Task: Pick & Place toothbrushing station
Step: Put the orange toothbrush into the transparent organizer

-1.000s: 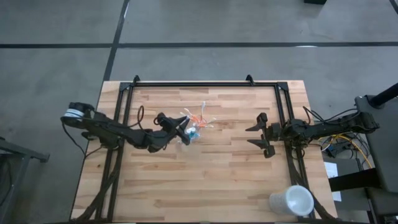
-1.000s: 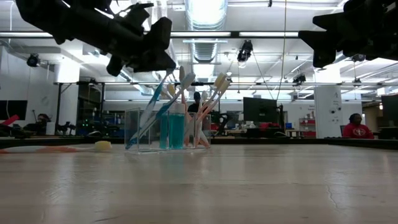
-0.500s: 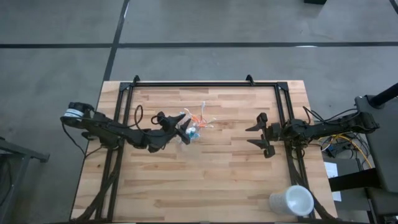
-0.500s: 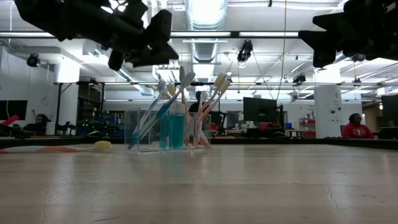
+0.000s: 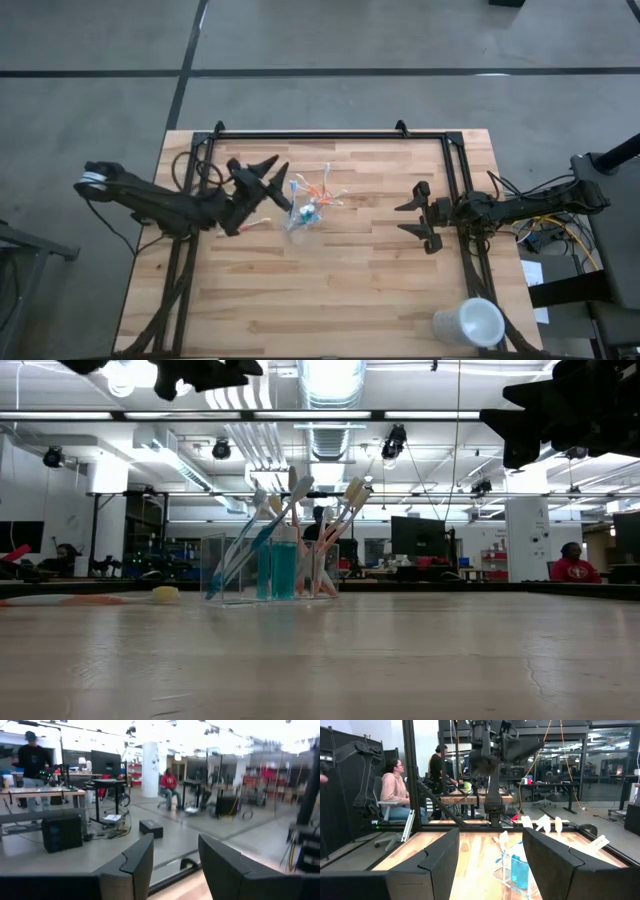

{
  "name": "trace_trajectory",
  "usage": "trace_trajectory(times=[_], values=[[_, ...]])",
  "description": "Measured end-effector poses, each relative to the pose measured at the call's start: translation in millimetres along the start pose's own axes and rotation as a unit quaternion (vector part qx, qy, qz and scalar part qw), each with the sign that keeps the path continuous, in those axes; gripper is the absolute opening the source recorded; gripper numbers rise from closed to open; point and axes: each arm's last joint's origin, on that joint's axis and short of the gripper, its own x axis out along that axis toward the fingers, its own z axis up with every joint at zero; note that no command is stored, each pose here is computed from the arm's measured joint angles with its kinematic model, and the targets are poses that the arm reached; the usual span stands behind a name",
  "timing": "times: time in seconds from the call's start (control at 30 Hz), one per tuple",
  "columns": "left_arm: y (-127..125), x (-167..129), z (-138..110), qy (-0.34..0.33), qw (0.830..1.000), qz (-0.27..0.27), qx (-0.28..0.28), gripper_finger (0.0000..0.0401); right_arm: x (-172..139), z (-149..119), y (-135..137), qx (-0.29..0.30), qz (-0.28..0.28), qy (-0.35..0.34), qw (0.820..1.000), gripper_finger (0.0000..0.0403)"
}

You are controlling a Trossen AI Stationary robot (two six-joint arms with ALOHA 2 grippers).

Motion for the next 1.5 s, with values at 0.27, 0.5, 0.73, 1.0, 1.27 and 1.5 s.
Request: trace_trajectory(times=[0.27,0.5,0.73,1.0,1.27,1.5], values=[[13.3,-7.9,34.5,0.113,0.993,0.024,0.002,0.0161,0.0,-0.2,0.0,0.0,0.0,0.001,1.0,0.0215],[41.4,-22.4,45.4,0.313,0.946,0.079,-0.036,0.0161,0.0,-0.1,0.0,0.0,0.0,0.0,1.0,0.0215],[47.1,-31.7,11.9,0.434,0.893,0.119,0.027,0.0161,0.0,-0.2,0.0,0.0,0.0,0.0,1.0,0.0215],[33.0,-29.2,-56.7,0.448,0.868,0.06,0.206,0.0161,0.0,-0.1,0.0,0.0,0.0,0.0,1.0,0.0215],[33.7,-33.8,-100.0,0.449,0.861,0.001,0.24,0.0161,0.0,-0.1,0.0,0.0,0.0,0.0,1.0,0.0215],[29.9,-36.9,-107.5,0.554,0.771,-0.175,0.261,0.0161,0.0,-0.1,0.0,0.0,0.0,0.0,1.0,0.0215]])
